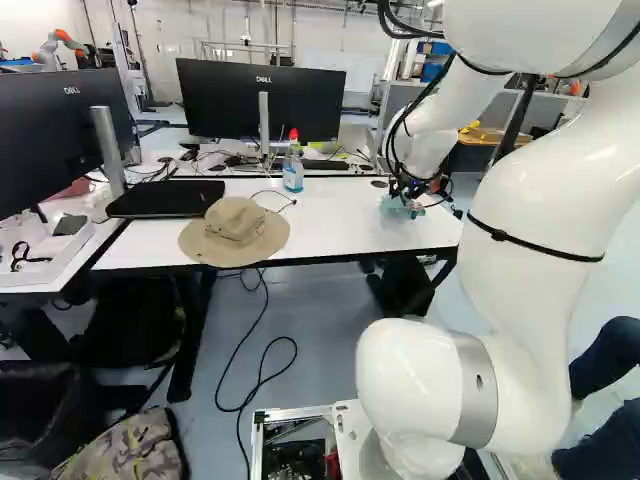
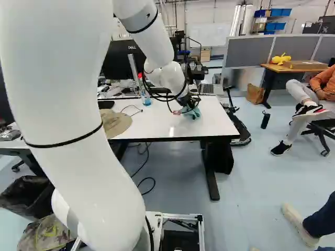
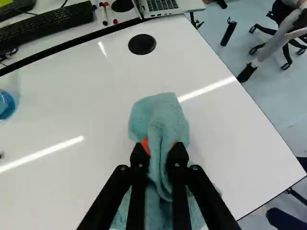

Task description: Clean the table with the green towel

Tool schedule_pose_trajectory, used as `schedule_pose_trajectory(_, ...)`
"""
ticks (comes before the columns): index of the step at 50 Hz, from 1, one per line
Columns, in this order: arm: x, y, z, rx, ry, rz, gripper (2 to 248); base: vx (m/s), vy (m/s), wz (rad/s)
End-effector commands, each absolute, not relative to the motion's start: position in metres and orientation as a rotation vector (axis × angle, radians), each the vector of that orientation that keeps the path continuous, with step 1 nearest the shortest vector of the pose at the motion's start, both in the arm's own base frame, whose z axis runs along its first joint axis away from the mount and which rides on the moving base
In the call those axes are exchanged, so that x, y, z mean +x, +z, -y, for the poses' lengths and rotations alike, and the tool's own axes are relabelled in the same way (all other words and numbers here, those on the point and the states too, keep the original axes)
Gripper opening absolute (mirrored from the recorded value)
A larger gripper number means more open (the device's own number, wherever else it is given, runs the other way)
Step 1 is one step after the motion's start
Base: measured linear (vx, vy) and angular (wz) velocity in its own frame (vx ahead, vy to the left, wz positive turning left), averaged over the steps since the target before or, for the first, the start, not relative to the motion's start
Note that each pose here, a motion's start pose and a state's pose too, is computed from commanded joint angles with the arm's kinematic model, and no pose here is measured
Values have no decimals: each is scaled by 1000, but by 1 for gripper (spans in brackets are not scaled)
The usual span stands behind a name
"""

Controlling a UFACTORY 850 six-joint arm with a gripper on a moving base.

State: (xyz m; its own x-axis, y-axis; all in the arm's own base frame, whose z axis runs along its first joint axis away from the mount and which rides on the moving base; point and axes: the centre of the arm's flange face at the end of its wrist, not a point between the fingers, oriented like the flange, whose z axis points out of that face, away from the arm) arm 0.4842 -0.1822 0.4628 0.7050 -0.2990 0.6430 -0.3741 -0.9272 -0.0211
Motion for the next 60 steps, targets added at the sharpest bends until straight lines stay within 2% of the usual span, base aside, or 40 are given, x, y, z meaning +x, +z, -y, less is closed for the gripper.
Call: schedule_pose_trajectory(60,496,463,282,2669,1054,751,54,0,0,0)
